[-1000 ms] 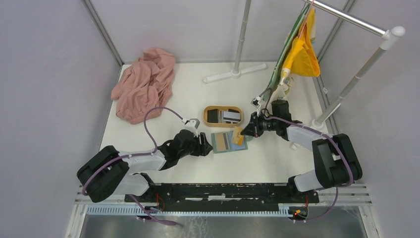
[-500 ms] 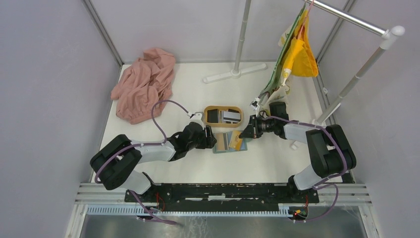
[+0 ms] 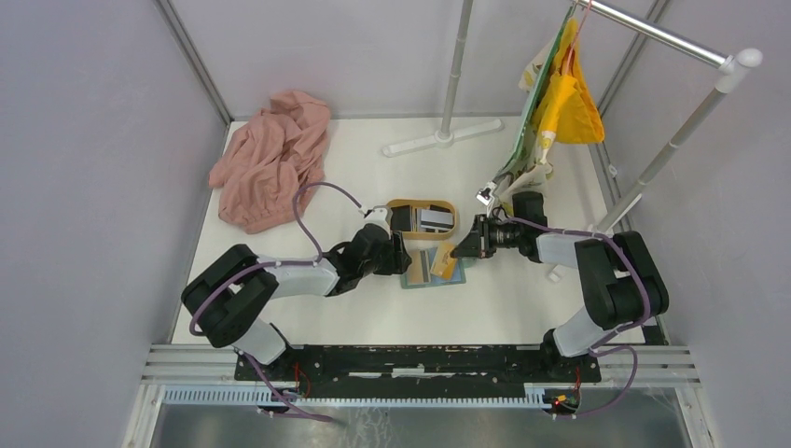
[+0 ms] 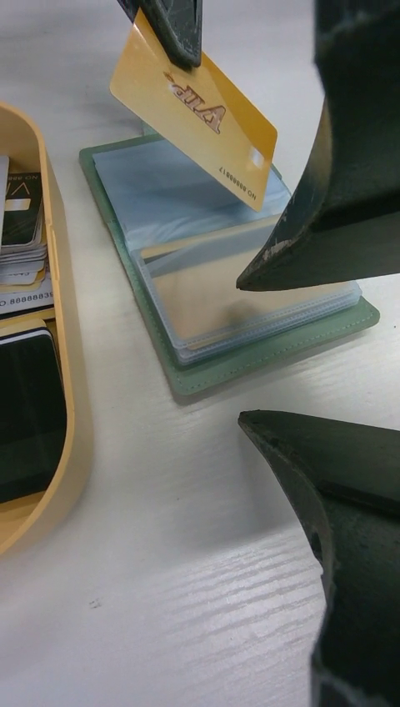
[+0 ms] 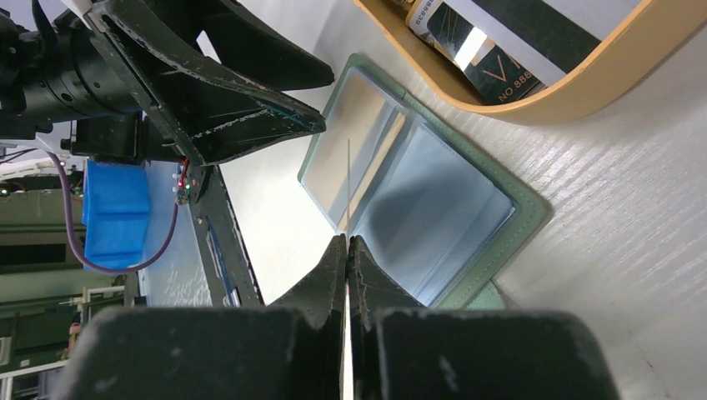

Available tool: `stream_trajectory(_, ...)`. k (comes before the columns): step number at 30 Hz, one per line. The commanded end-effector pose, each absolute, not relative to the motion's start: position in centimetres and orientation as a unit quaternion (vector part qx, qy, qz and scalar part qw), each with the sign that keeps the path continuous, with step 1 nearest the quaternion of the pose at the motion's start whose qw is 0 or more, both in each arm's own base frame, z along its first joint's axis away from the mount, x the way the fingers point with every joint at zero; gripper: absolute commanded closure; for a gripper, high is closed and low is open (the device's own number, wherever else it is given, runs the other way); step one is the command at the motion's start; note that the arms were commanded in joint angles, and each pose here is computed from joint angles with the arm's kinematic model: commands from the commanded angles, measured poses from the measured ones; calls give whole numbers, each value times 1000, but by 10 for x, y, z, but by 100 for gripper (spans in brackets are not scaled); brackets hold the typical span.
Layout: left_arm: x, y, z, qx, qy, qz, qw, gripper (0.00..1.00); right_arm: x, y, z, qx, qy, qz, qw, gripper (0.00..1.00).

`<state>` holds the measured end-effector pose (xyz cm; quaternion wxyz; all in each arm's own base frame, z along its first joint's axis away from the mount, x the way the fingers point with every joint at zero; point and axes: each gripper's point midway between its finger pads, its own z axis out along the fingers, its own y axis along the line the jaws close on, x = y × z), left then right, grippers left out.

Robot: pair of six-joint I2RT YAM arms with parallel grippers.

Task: Put the credit cards into the card holder
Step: Insert the credit card into the card slot.

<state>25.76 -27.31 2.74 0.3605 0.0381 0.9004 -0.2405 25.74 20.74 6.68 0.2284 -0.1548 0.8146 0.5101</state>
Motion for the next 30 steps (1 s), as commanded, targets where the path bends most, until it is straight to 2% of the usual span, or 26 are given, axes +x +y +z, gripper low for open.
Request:
stream_trajectory(1, 254, -276, 19, 70, 906, -233, 346, 39, 257, 212, 69, -156, 802, 531, 223, 100)
stream_trajectory(11, 250, -283, 13, 86, 907, -244, 332, 43, 257, 209, 49, -143, 822, 509, 210, 100)
stream_trajectory(22, 244, -298, 11, 114, 901, -275, 314, 58, 257, 200, 28, -135, 854, 459, 206, 100)
stream_trajectory(30, 245, -301, 10, 122, 901, -278, 311, 59, 254, 199, 24, -148, 863, 439, 204, 100)
